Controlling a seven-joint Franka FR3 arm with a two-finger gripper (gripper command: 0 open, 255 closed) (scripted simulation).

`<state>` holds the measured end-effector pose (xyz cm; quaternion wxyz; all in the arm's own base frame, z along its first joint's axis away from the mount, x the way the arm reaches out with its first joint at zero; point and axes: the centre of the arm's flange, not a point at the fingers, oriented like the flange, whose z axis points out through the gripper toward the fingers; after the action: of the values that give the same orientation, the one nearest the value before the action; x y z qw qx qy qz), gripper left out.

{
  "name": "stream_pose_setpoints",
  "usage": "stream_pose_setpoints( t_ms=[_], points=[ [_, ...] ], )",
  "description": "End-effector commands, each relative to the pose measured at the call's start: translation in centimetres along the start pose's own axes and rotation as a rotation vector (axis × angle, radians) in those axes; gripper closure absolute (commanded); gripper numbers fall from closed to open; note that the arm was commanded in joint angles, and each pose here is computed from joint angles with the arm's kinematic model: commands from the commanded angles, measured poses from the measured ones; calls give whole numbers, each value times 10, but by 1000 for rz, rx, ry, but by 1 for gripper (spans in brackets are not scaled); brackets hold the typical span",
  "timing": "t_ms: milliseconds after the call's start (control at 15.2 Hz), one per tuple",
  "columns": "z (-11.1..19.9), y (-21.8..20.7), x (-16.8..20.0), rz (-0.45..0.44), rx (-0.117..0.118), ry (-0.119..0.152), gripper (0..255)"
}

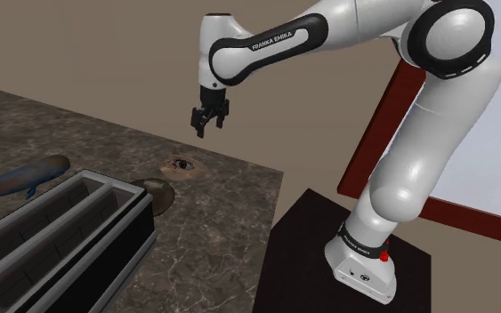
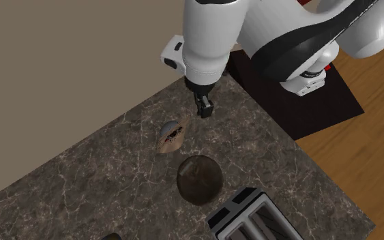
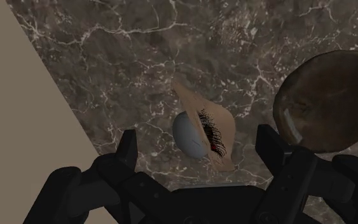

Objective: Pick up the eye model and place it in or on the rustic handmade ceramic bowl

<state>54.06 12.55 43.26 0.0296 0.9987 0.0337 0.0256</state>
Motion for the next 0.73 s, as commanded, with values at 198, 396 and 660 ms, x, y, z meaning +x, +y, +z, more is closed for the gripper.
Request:
stream_pose_setpoints(
  t_ms=[198,396,660],
  points=[
    [43,-23,47,-41,-29,2,0],
    [69,-39,74,-65,-46,3,0],
    [103,-61,109,-97,-69,5,0]
  ],
)
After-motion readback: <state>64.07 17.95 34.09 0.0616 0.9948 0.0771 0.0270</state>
